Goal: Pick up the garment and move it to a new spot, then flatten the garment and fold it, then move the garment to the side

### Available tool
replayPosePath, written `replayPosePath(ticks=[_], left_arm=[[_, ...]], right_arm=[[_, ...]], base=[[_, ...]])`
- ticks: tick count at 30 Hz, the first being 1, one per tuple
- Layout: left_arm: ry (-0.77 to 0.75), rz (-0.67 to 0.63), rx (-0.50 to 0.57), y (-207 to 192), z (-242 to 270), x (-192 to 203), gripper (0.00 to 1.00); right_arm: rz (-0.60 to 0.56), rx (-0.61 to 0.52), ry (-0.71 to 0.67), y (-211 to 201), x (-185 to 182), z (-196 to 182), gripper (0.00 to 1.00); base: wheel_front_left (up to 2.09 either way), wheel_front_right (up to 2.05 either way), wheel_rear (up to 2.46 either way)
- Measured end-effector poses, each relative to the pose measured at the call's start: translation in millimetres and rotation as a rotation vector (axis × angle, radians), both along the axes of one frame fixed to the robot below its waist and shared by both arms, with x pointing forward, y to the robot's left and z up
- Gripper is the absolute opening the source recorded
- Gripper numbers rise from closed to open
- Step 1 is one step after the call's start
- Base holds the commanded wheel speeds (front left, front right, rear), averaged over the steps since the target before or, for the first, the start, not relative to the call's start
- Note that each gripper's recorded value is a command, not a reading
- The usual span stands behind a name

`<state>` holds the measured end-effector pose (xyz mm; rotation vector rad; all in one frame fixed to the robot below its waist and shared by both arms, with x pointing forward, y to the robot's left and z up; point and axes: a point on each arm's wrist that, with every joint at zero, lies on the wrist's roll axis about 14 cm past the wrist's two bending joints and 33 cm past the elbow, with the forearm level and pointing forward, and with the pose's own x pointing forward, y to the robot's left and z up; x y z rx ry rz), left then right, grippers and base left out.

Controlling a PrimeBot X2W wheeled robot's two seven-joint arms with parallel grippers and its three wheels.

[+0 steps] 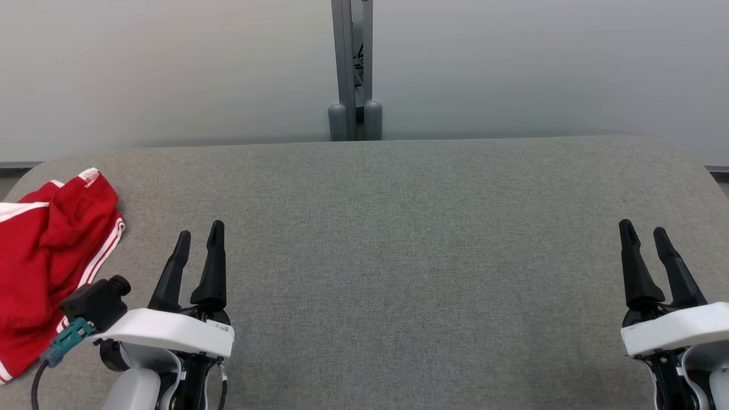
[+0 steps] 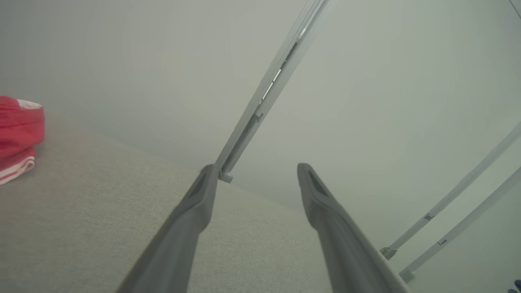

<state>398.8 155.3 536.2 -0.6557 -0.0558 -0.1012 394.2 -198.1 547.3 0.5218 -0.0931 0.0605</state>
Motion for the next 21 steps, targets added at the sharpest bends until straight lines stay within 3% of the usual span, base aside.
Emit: replayPosePath(ticks=[21], left_arm=[[0.026,-0.010,0.308,-6,-11,3,1.00]], right_arm=[[-0.009,-0.250,0.001,8,-2,-10,1.00]], base=[[0.00,0.00,0.00]])
